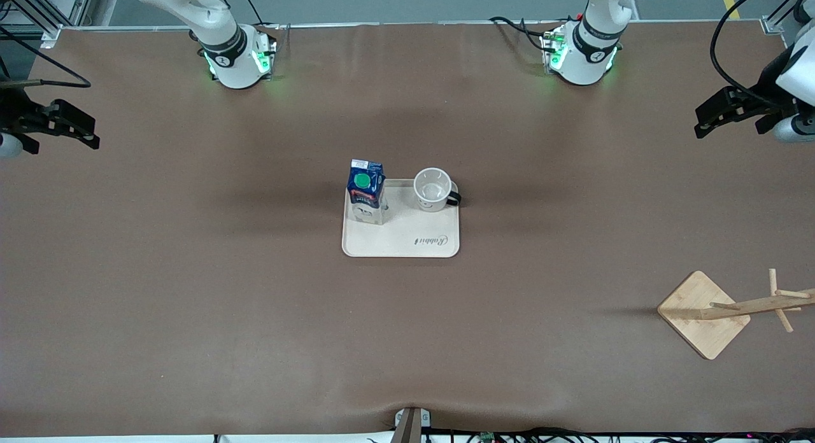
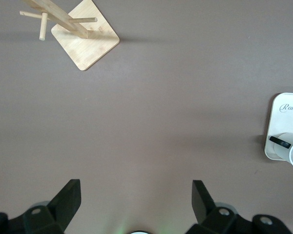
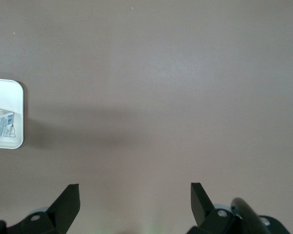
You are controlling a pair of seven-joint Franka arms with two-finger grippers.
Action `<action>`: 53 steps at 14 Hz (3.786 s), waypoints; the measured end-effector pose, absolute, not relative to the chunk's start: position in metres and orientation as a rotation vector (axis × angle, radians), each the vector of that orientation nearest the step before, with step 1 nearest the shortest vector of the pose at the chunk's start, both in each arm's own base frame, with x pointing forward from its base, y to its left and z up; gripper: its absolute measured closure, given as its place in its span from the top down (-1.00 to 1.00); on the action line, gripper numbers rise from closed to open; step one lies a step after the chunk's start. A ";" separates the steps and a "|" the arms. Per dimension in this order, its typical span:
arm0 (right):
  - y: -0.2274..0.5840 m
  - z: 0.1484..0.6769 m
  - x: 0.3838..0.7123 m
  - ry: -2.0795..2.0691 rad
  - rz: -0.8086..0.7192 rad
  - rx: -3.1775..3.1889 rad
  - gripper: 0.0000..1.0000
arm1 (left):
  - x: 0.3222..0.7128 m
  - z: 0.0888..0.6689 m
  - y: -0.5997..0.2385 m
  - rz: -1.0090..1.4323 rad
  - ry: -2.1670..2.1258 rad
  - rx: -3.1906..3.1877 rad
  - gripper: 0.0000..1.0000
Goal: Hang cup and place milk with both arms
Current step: 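Move the left gripper from rest toward the white mug on the tray, then lower the left gripper and grasp the white mug by its rim, then carry the mug toward the wooden stand while the right gripper grasps the milk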
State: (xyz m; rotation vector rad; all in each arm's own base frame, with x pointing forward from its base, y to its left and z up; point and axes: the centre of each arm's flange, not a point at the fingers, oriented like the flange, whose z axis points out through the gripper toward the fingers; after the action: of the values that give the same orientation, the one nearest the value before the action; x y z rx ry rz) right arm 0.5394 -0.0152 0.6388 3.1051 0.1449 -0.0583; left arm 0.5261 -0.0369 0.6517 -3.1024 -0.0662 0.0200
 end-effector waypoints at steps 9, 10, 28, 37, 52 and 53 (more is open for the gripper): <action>-0.014 0.640 0.544 0.142 -0.091 3.101 1.00 | 0.531 0.646 -0.060 0.031 -0.150 -3.097 1.00; -0.014 0.639 0.545 0.143 -0.092 3.101 1.00 | 0.531 0.641 -0.073 0.039 -0.211 -3.091 1.00; 0.002 0.602 0.566 0.189 -0.186 3.096 1.00 | 0.435 0.428 -0.363 0.074 -1.058 -2.900 1.00; 0.005 0.579 0.577 0.199 -0.243 3.094 1.00 | 0.419 0.310 -0.436 0.129 -1.357 -2.812 1.00; 0.068 0.538 0.598 0.182 -0.293 3.246 1.00 | 0.435 0.241 -0.463 0.151 -1.536 -2.718 -0.80; 0.079 0.537 0.597 0.147 -0.306 3.264 1.00 | 0.441 0.247 -0.464 0.143 -1.553 -2.726 -0.87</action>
State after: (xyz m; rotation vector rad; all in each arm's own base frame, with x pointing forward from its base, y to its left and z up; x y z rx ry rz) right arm 0.5972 0.0793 0.5365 3.2642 0.1471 -0.3063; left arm 0.4410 -0.4638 0.2472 -2.7264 -1.5528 0.1433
